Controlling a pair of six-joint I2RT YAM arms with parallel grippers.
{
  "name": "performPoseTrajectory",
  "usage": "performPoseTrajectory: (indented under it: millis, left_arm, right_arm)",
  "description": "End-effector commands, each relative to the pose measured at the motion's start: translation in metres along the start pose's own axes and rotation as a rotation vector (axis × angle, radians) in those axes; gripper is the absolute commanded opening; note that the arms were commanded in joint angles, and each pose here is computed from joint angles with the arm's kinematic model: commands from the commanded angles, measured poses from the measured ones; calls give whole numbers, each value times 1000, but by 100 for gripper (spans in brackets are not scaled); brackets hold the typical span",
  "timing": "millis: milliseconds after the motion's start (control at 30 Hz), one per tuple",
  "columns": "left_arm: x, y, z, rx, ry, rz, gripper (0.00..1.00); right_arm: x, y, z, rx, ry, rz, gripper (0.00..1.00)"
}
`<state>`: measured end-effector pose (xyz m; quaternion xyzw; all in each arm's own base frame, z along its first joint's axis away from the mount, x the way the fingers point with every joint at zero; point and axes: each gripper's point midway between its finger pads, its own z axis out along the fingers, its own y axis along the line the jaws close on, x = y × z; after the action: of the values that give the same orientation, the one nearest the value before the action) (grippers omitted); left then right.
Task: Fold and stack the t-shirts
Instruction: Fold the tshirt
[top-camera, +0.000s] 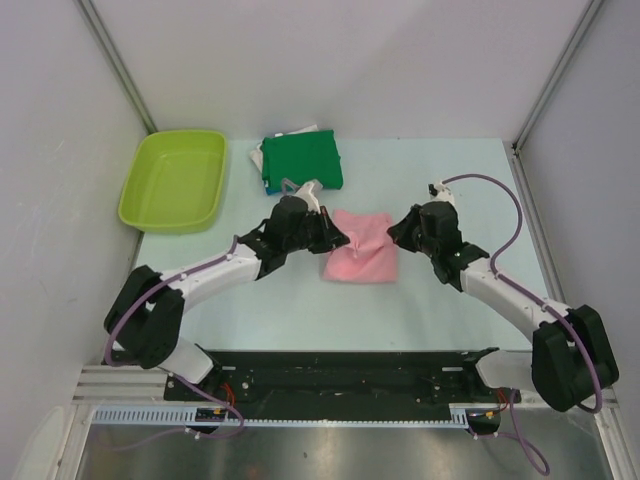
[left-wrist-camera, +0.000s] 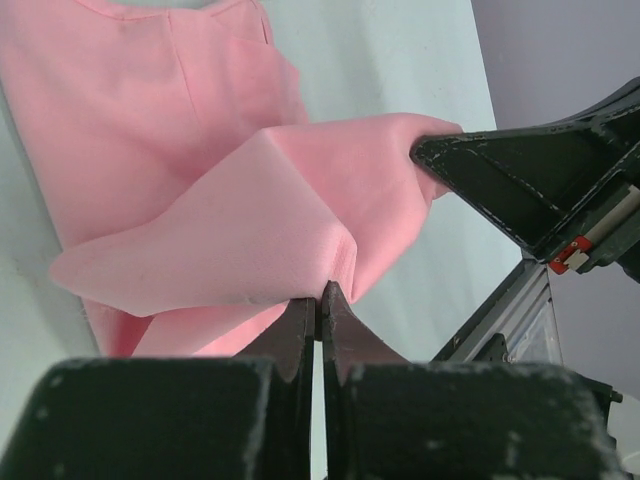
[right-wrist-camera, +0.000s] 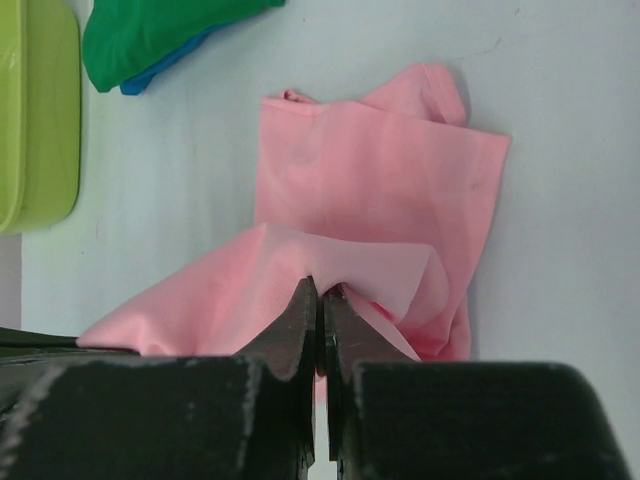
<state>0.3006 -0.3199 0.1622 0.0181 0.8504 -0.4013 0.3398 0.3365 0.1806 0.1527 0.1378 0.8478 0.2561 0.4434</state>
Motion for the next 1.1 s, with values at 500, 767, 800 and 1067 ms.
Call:
performPoseTrajectory:
  millis: [500, 767, 800, 1067]
  left_arm:
    - [-61, 52, 77, 19, -34, -121, 0]
    - [-141, 74, 102, 11, -165, -128, 100]
    - [-152, 72, 98, 21, -191, -124, 100]
    - [-133, 39, 32, 8, -203, -60, 100]
  right_arm:
    - [-37, -15, 96, -55, 15, 106, 0]
    - [-79, -35, 138, -5, -125, 123, 61]
    - [-90, -31, 138, -18, -166, 120, 70]
    - [-130, 26, 74, -48, -309, -46, 100]
